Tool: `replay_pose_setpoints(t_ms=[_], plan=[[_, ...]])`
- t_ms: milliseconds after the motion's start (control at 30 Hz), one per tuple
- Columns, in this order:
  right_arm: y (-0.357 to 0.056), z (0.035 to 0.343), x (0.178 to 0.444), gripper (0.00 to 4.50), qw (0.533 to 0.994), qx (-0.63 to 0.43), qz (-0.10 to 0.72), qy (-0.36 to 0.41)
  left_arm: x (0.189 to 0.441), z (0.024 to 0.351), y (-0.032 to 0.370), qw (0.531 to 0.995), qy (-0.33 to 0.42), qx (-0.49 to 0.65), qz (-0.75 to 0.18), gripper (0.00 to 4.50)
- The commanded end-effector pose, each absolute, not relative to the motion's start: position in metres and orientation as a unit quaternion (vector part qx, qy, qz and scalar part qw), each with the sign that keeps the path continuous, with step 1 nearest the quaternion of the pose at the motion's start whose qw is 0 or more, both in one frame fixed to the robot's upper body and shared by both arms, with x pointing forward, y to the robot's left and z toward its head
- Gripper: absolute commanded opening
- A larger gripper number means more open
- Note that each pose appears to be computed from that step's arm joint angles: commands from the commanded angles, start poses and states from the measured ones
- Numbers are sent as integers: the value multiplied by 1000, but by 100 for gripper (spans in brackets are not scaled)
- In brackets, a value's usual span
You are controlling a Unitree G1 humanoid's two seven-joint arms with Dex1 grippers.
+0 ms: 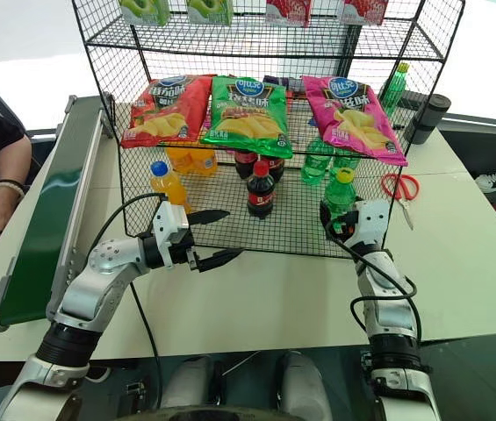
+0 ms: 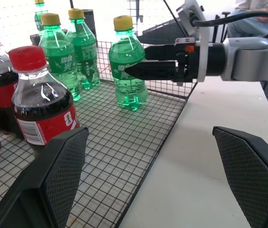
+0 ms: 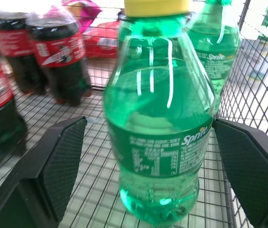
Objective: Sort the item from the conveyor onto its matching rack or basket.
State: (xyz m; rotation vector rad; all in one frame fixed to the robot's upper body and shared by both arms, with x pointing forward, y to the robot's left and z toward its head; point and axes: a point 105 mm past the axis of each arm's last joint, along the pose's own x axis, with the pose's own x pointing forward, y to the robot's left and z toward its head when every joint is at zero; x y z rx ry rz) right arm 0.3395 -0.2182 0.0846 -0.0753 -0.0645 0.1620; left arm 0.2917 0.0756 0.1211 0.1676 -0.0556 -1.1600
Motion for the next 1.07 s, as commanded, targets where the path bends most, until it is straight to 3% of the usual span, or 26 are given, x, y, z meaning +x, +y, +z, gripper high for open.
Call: replay_pose_setpoints(t_ms=[33,367,667,1067], plan=[[-225,104,327,440,993,-63,84,-54,289,131,74,830,-44,82,-550,450],[-216,125,266,440,977,-108,179,-27,303,123,95,853,-13,95,-513,450],[-254,137,215,440,978,-121,168,25,310,107,154,884,37,122,-450,450],[-255,131,209,440,972,-130,189,50,303,97,171,893,53,117,-432,450]])
